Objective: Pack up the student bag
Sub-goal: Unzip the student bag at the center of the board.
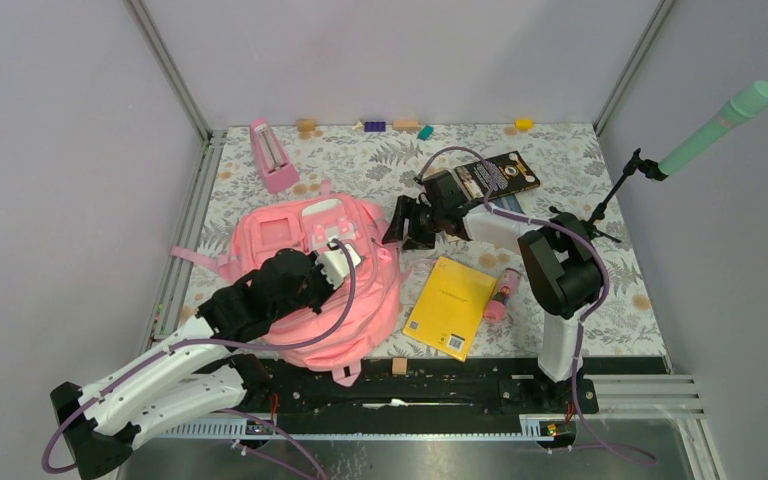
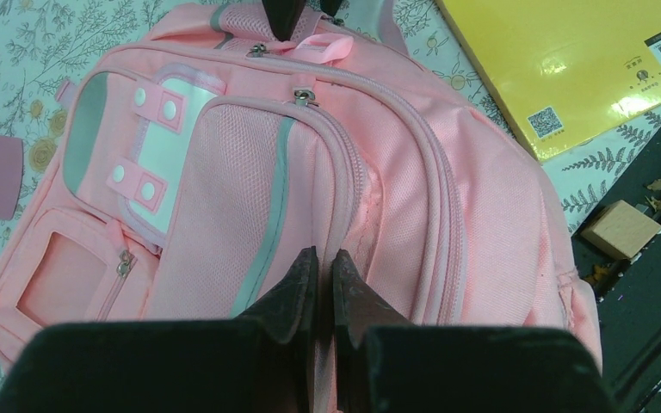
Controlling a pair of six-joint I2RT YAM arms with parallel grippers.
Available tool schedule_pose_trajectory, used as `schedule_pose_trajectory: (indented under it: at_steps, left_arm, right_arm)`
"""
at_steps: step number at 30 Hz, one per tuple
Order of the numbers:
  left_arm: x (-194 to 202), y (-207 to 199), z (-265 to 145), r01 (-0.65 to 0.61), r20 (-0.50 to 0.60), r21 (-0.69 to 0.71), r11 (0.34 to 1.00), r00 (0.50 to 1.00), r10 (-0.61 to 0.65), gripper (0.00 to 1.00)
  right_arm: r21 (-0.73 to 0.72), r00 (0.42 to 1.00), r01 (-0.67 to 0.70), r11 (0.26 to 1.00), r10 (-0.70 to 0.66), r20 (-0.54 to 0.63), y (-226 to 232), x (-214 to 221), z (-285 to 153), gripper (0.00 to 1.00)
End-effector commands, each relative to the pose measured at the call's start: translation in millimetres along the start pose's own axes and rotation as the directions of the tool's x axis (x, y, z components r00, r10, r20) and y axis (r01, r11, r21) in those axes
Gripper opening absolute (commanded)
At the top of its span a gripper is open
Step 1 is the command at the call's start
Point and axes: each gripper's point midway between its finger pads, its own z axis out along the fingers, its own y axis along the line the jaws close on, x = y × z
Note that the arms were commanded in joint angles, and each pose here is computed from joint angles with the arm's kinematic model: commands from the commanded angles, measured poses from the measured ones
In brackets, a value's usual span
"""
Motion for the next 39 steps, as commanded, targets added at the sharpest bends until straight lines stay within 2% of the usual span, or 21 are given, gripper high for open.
schedule_pose_trajectory:
  at_steps: [1,4,7,9,10,14,19,22,27,34,38,39]
  left_arm:
    - [-32,17,-4,0.017,0.117,-0.079,0.997,0.993,-0.008,0.0]
    - [-31,17,-3,0.016,0.11,-0.079,0.997,0.994,-0.007,0.0]
    - [-31,17,-2,0.016,0.106,-0.082,0.997,0.994,-0.007,0.0]
    - [-32,18,-3,0.017,0.112,-0.084,0.996,0.994,-0.008,0.0]
    - [-32,18,-4,0.019,0.114,-0.085,0.996,0.993,-0.009,0.0]
    - [-33,19,-5,0.021,0.121,-0.088,0.996,0.993,-0.01,0.0]
    - [-32,27,-7,0.031,0.118,-0.134,0.99,0.993,-0.015,0.0]
    - [-32,29,-8,0.033,0.12,-0.148,0.988,0.993,-0.015,0.0]
    - [-30,36,-10,0.037,0.105,-0.184,0.982,0.994,-0.018,0.0]
    - [-17,66,-20,0.053,0.058,-0.365,0.93,0.998,-0.034,0.0]
    - [-18,64,-21,0.043,0.063,-0.352,0.935,0.998,-0.023,0.0]
    - [-19,59,-19,0.032,0.068,-0.318,0.948,0.998,-0.011,0.0]
  right_arm:
    - [-0.091,1.0,0.0,0.996,-0.001,-0.009,31,-3,6,0.7]
    - [-0.155,1.0,-0.012,0.988,0.011,-0.005,42,-2,6,0.52]
    - [-0.175,1.0,-0.014,0.984,0.018,0.022,48,-6,1,0.21]
    - [-0.171,0.999,-0.007,0.985,0.015,0.042,49,-8,-5,0.04]
    - [-0.17,0.999,-0.002,0.985,0.011,0.051,50,-9,-8,0.0]
    - [-0.138,0.992,0.016,0.99,0.002,0.126,46,-14,-29,0.0]
    - [-0.012,0.96,0.028,1.0,-0.024,0.28,22,-17,-74,0.0]
    - [0.036,0.944,0.028,0.999,-0.038,0.328,10,-9,-94,0.0]
    - [0.051,0.946,0.014,0.999,-0.03,0.323,-7,18,-104,0.0]
    - [0.137,0.953,0.022,0.99,-0.062,0.295,-37,69,-118,0.0]
    - [0.155,0.958,0.056,0.986,-0.097,0.27,-47,87,-121,0.0]
    - [0.169,0.955,0.081,0.982,-0.125,0.269,-49,88,-122,0.06]
